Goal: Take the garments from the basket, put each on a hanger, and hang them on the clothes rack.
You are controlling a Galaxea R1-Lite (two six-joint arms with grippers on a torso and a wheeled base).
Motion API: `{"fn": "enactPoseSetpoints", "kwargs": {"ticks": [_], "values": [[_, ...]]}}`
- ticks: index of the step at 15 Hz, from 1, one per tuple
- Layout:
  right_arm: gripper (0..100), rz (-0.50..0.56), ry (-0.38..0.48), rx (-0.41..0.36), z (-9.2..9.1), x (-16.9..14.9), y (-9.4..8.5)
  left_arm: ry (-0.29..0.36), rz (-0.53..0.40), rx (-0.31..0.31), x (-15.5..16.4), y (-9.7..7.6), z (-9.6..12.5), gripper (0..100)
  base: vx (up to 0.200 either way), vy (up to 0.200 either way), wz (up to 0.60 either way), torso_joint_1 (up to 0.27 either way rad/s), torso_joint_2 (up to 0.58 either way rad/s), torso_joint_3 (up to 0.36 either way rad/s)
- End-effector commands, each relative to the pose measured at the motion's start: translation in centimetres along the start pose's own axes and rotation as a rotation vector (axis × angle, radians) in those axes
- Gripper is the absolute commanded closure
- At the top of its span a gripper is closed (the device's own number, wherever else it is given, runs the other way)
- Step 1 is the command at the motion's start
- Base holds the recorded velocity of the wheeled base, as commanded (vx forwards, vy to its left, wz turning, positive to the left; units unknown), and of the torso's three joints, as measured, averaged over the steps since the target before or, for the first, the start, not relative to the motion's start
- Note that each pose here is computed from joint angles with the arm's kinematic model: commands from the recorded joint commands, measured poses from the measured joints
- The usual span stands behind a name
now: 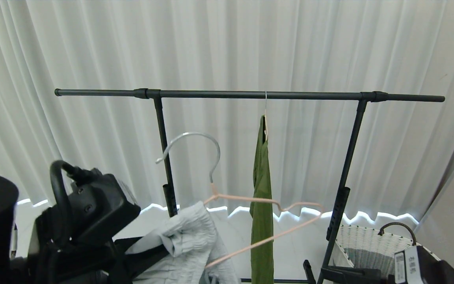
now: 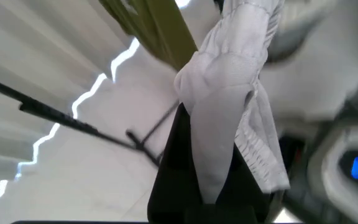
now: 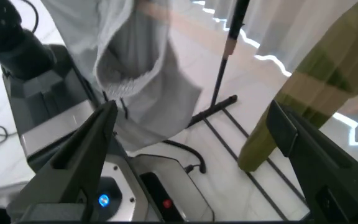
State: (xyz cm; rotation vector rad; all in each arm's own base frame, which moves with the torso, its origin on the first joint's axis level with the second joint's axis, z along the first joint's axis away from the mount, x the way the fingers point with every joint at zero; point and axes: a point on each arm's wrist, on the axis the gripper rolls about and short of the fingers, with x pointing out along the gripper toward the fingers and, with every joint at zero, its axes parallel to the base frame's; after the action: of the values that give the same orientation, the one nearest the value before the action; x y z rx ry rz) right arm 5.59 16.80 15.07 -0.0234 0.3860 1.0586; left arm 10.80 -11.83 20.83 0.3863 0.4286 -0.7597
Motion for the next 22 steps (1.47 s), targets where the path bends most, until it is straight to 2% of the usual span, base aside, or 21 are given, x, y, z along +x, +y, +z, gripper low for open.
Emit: {"fn": "enactPoseSetpoints", "kwargs": {"ticks": [1, 4, 6, 8, 11, 12, 15, 17, 20, 22], "values": [[0, -0.018, 0.028, 0.034, 0.5, 2.3, 0.3, -0.047, 0.025, -0.016, -0.4, 0.3, 1.2, 100, 0.0, 0.0, 0.0, 0.0, 0.0, 0.0], [0, -0.063, 0.026, 0.12, 1.6, 5.9, 0.3, -0.13, 0.039, -0.022, -0.5, 0.6, 2.7, 100, 0.0, 0.0, 0.0, 0.0, 0.0, 0.0], [0, -0.123, -0.015, 0.171, 2.1, 8.4, -0.1, -0.159, 0.043, -0.024, -0.3, 0.6, 3.2, 100, 0.0, 0.0, 0.0, 0.0, 0.0, 0.0], [0, -0.176, -0.027, 0.228, 1.8, 10.5, -0.4, -0.165, 0.044, -0.026, -0.2, 0.6, 3.4, 100, 0.0, 0.0, 0.0, 0.0, 0.0, 0.0], [0, -0.21, -0.019, 0.241, 1.5, 11.1, -1.0, -0.172, 0.045, -0.028, -0.3, 0.7, 3.7, 100, 0.0, 0.0, 0.0, 0.0, 0.0, 0.0], [100, -0.209, -0.017, 0.241, 1.5, 11.1, -1.0, -0.177, 0.045, -0.029, -0.3, 0.7, 3.8, 100, 0.0, 0.0, 0.0, 0.0, 0.0, 0.0], [100, -0.213, -0.015, 0.239, 1.4, 11.2, -1.0, -0.178, 0.046, -0.029, -0.4, 0.7, 3.8, 100, 0.0, 0.0, 0.0, 0.0, 0.0, 0.0], [100, -0.276, -0.024, 0.244, 1.3, 11.1, -2.0, -0.174, 0.051, -0.029, -0.3, 0.8, 3.7, 100, 0.0, 0.0, 0.0, 0.0, 0.0, 0.0], [100, -0.421, -0.033, 0.247, 1.1, 10.4, -5.1, -0.141, 0.092, -0.026, 0.0, 1.4, 2.9, 100, 0.0, 0.0, 0.0, 0.0, 0.0, 0.0], [100, -0.5, -0.03, 0.236, 1.0, 9.7, -7.3, -0.105, 0.126, 0.017, 0.2, 1.5, 2.1, 100, 0.0, 0.0, 0.0, 0.0, 0.0, 0.0]]}}
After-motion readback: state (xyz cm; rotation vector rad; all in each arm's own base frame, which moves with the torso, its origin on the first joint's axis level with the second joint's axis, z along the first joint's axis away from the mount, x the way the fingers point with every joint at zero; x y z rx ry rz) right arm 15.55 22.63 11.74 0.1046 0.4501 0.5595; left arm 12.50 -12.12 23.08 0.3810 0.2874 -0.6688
